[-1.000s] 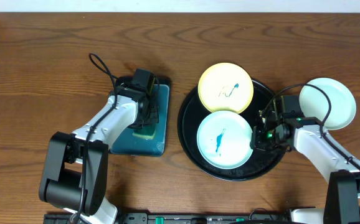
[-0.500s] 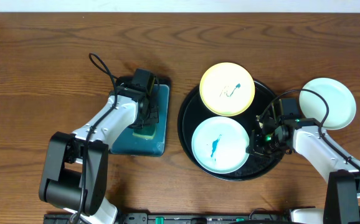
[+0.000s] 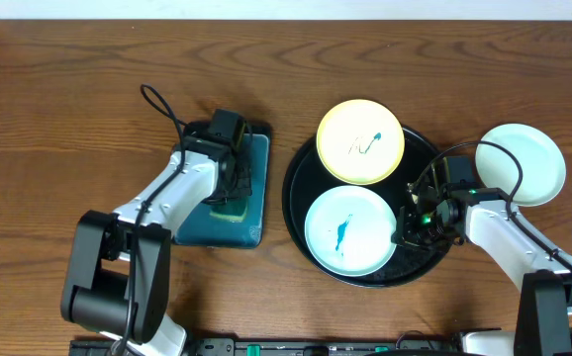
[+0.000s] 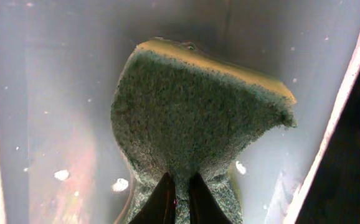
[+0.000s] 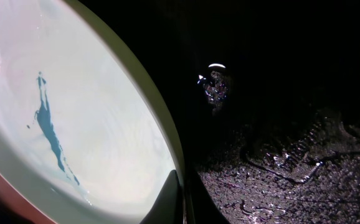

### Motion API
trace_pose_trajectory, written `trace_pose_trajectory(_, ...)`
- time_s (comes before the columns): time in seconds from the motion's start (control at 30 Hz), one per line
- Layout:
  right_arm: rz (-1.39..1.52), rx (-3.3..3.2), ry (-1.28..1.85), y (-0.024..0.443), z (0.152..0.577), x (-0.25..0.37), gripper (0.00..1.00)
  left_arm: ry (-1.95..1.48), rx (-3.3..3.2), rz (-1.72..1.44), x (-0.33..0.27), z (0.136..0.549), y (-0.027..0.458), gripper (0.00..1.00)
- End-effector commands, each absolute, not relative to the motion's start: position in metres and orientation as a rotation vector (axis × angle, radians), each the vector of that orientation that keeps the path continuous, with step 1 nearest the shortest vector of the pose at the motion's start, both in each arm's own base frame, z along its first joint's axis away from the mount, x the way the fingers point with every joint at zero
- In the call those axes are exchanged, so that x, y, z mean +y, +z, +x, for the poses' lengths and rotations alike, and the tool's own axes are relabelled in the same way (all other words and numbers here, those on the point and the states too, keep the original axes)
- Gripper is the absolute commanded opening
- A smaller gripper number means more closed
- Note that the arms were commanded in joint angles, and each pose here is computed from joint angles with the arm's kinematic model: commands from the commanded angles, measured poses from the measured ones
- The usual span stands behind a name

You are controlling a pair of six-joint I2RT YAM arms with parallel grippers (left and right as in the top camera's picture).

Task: Clean dirty plates on tray and stack at the side
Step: 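Lift the sponge out of the teal tray with the left gripper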

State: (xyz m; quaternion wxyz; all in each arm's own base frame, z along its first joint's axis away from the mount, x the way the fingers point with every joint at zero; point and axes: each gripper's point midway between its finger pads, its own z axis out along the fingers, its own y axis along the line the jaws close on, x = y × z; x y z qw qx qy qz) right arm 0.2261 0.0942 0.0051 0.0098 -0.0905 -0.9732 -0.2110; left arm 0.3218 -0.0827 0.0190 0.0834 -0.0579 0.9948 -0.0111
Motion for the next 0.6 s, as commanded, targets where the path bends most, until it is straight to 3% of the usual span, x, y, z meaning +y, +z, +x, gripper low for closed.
trace_pose_trajectory(0.0,-0.287,-3.048,-0.616,0.001,0.225,0.092,0.01,-0.060,2.874,-0.184,-0.078,0.338,0.053,0.07)
trace_pose_trajectory(0.23,-0.287,-3.050,-0.616,0.001,0.226,0.092,0.01,-0.119,2.731,-0.189,-0.078,0.346,0.100,0.08)
trace_pose_trajectory(0.57,-0.286,-3.054,-0.620,0.001,0.227,0.092,0.01,-0.090,2.802,-0.192,-0.074,0.332,0.077,0.08)
